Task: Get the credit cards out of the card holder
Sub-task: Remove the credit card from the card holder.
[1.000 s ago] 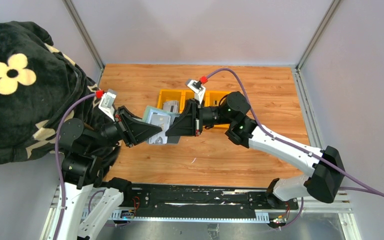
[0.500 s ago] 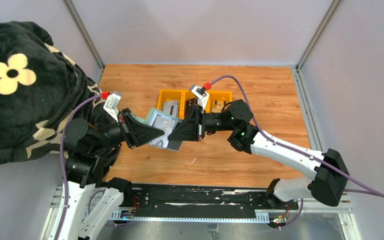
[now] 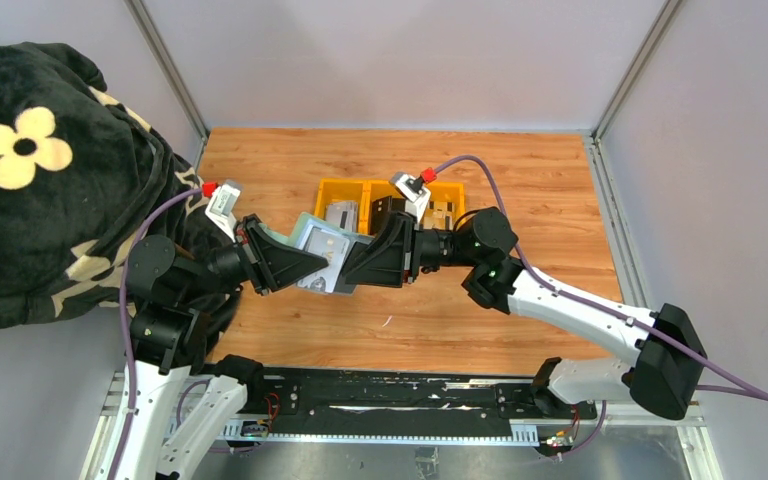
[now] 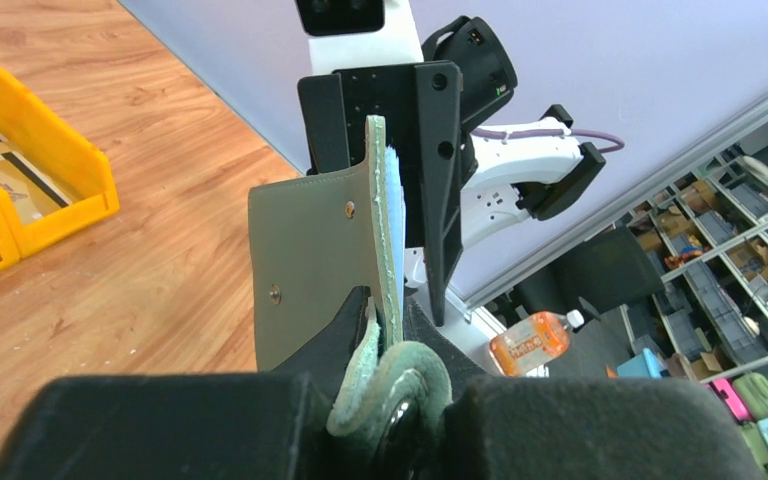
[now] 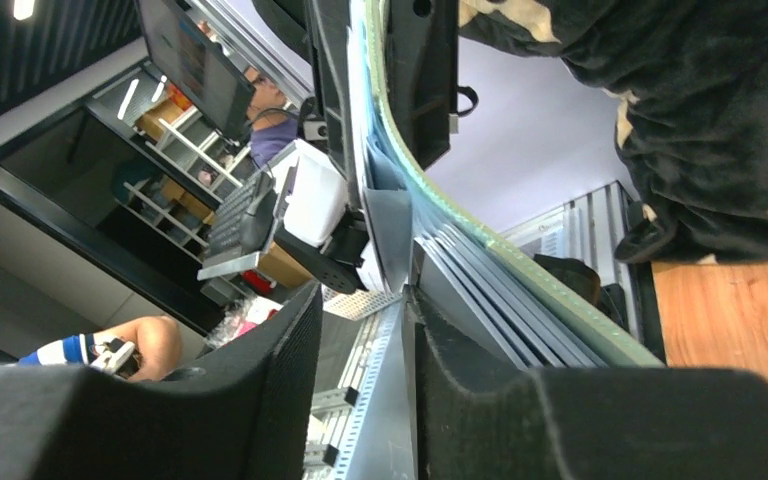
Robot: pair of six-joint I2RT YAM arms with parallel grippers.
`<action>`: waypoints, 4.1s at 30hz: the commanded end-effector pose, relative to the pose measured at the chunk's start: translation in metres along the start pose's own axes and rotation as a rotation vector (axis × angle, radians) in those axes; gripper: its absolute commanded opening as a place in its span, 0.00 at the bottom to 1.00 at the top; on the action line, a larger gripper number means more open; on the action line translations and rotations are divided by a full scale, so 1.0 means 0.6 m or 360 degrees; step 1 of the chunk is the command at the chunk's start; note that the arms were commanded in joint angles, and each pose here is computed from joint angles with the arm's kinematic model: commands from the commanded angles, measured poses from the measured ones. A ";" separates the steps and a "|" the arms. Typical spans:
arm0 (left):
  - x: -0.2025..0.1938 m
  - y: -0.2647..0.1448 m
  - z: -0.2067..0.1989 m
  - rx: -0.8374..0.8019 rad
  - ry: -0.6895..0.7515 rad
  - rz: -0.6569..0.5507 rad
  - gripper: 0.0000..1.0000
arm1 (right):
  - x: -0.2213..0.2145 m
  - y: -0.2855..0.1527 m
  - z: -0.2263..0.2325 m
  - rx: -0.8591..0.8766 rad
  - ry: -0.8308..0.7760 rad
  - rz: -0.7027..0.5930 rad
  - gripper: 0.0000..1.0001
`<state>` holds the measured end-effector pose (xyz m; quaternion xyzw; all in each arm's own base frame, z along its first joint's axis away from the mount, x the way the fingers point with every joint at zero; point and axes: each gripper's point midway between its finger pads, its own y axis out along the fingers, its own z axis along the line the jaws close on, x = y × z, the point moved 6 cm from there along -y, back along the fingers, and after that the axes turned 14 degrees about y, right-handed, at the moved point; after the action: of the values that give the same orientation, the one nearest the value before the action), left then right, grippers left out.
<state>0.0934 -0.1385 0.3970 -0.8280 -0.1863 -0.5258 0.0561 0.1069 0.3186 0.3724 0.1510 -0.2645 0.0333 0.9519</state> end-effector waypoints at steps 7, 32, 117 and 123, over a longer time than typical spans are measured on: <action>0.020 -0.002 -0.017 -0.0025 0.0088 -0.0060 0.11 | 0.023 0.019 0.017 0.0098 -0.0053 -0.0050 0.46; 0.015 -0.007 -0.023 -0.0039 0.0050 -0.0064 0.26 | 0.046 0.045 0.028 0.0408 0.0029 -0.0149 0.00; 0.009 -0.006 -0.027 -0.0080 -0.0047 -0.0011 0.16 | 0.012 0.030 0.022 0.0080 -0.0169 -0.0113 0.00; 0.019 -0.006 -0.032 -0.0078 -0.0027 -0.0041 0.14 | 0.004 0.008 0.022 0.0015 -0.0219 -0.0142 0.00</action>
<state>0.0874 -0.1383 0.4019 -0.8438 -0.1862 -0.5012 0.0473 0.1076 0.3269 0.3878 0.1783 -0.2990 -0.0168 0.9373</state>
